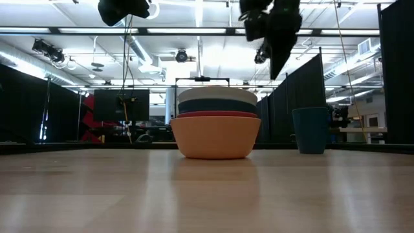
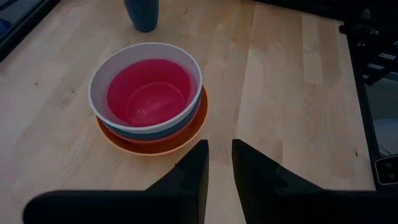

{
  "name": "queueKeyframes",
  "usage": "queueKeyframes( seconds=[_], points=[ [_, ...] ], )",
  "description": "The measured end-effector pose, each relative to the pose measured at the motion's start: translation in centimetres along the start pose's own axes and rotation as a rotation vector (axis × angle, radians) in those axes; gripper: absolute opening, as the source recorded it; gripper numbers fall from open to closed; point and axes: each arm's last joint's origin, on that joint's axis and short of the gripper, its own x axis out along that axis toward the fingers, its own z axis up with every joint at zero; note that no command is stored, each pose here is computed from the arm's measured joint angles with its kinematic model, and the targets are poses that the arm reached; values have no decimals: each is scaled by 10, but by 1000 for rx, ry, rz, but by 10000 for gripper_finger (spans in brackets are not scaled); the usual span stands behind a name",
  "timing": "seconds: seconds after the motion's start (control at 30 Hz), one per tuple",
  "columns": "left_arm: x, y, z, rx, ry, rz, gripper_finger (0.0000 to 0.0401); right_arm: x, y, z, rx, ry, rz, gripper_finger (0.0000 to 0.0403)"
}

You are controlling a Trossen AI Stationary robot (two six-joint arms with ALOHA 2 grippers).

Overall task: Nest bowls inside each other
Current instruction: Move the blue cup beside of the stacked bowl

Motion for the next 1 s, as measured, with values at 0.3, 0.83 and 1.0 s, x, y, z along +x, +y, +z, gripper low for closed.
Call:
queueKeyframes(
  seconds=[0.3, 0.83, 1.0],
  points=[
    [14, 5, -21, 23, 55, 36, 58, -6, 21, -32, 44, -162, 133, 131],
    [20, 5, -26, 10, 39, 26, 58, 15, 53, -99, 100, -158, 37, 142],
    [20, 5, -25, 7, 31, 22, 58, 22, 57, -120, 128, -154, 1, 143]
  ],
)
